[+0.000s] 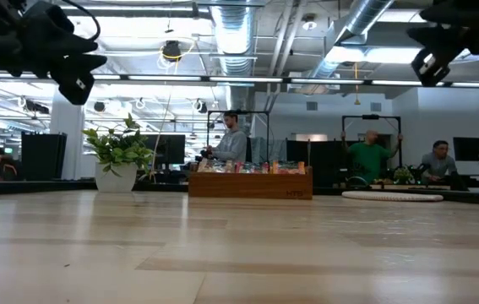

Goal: Pick & Place Tea
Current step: Return to Home Position

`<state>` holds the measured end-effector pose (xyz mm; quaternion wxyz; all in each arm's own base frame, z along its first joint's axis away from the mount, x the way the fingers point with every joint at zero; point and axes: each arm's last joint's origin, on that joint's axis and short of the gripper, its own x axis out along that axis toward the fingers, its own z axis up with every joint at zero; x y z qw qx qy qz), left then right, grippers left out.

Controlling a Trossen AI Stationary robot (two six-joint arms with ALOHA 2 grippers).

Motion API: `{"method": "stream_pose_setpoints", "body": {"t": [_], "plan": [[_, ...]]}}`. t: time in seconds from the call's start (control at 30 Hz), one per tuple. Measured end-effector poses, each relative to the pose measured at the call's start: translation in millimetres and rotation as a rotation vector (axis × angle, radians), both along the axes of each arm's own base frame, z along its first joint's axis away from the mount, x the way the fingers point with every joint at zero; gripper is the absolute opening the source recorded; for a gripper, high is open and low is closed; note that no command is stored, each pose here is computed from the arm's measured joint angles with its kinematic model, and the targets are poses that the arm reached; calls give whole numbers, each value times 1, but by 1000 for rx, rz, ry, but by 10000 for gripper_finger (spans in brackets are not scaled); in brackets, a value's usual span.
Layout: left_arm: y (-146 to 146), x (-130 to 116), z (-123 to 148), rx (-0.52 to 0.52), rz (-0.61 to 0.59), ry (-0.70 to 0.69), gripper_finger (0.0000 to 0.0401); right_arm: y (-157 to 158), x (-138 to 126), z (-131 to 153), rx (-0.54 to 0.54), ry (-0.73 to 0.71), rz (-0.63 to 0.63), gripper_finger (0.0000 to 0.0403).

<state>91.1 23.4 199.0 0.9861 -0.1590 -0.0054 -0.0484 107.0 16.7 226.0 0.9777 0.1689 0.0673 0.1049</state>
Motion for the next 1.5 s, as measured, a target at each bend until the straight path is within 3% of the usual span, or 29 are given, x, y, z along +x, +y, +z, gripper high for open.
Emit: {"method": "stream_pose_setpoints", "body": {"t": [0.2, 0.47, 0.8, 1.1, 1.5], "plan": [[-4, 3, -5, -14, -7, 49, 105, 5, 3, -20, 38, 17, -3, 102], [1, 7, -23, 23, 155, 101, 105, 3, -2, -19, 37, -21, -48, 102], [-2, 11, -34, 30, 68, 44, 105, 0, -27, -16, 35, -81, -28, 102], [-3, 11, -36, 30, 59, 65, 105, 3, -19, -50, 27, 16, -15, 102], [-1, 11, -37, 27, 125, 73, 105, 3, -18, -54, 37, 42, -16, 102]]}}
